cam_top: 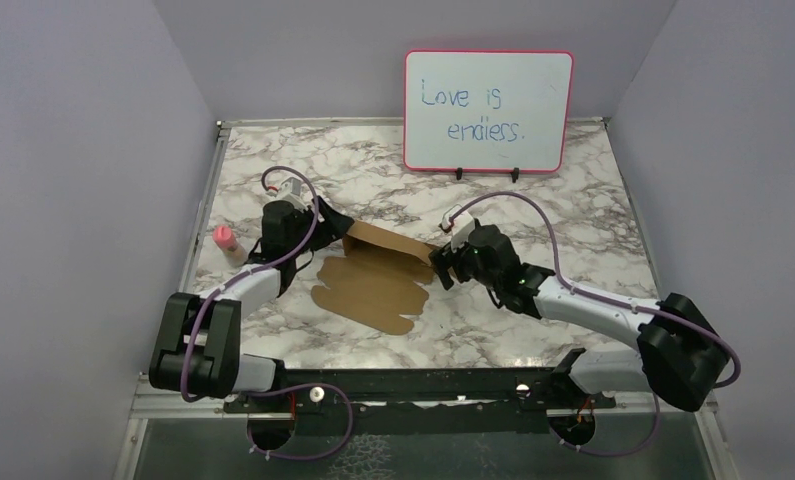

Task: Fold the paper box

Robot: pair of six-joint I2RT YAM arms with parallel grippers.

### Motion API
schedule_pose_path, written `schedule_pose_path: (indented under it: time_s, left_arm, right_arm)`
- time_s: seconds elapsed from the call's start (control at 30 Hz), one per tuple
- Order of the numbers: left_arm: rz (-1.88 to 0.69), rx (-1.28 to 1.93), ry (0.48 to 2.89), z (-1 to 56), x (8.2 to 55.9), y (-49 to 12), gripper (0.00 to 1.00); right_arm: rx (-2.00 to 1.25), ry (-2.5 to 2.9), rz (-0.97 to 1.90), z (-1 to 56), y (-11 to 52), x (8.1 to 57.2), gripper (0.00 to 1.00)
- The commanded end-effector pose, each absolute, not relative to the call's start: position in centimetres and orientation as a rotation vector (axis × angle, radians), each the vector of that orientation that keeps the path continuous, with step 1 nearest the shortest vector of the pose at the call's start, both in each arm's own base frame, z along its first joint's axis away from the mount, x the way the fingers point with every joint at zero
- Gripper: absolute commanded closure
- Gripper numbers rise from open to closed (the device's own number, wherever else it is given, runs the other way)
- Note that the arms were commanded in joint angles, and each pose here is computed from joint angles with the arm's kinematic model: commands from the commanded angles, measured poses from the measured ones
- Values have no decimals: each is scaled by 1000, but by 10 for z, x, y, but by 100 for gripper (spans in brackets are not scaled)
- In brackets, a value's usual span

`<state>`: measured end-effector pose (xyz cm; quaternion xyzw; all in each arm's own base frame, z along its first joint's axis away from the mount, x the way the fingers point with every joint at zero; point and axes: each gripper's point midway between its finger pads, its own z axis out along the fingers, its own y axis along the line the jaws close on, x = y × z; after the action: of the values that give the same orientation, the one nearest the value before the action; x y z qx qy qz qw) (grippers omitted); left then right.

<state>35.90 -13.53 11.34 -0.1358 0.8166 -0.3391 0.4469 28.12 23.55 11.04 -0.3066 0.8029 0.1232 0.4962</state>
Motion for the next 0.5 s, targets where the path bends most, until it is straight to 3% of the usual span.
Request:
schedule_pose_path:
  time_s: [0.0,0.47]
  left_arm:
    - [-856,-287,2004,122,365,-138,31]
    - [-879,-275,2012,120,369,-143,33]
  right_arm:
    - [-709,1902,352,121,252,296,17]
    - [-732,1906,369,123,248,287,17]
